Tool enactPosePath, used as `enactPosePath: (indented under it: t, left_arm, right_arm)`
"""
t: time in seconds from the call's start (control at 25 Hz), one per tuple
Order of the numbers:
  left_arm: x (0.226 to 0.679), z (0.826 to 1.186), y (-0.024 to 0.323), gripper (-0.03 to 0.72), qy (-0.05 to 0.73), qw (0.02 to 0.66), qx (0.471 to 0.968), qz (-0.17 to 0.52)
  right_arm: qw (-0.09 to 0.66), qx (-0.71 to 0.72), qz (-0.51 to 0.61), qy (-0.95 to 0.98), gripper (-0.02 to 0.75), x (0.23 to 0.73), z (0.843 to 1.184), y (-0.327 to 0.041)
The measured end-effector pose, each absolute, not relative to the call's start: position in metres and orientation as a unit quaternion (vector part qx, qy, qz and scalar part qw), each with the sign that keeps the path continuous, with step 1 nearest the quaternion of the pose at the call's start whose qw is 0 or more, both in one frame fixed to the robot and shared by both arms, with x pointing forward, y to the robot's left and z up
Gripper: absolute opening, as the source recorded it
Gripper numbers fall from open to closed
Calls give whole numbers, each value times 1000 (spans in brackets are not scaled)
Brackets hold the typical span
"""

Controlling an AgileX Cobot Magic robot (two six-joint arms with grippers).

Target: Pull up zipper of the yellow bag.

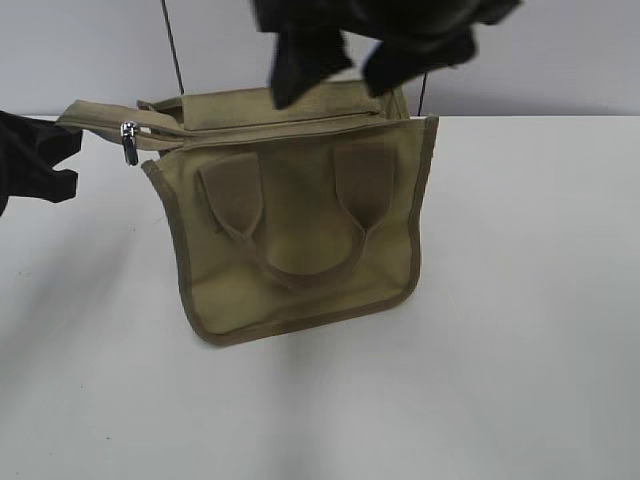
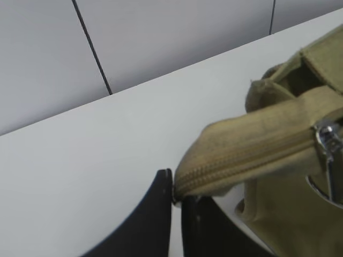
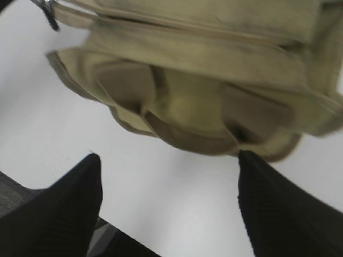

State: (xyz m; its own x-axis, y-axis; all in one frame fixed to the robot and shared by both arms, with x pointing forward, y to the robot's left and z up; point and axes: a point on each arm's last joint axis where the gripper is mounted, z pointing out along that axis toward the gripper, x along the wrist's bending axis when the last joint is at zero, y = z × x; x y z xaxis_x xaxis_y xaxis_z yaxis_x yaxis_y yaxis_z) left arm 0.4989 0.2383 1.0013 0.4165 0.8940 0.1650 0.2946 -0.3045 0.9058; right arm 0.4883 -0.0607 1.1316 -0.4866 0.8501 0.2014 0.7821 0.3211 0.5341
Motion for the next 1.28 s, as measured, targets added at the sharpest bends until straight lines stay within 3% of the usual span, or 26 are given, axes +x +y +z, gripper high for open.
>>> enactPosePath:
  t: [0.2, 0.48, 1.28]
  left_arm:
    - [499, 1001, 238, 8, 407, 424, 728, 353]
    - [499, 1001, 238, 8, 407, 425, 727, 353]
    - [499, 1004, 236, 8, 400, 440, 720, 357]
  right_arm:
    - [17, 493, 321, 809, 504, 517, 1129, 4]
    - [-52, 497, 317, 806, 427, 544, 1106, 51]
    - [-85, 510, 296, 803, 393, 567, 1045, 81]
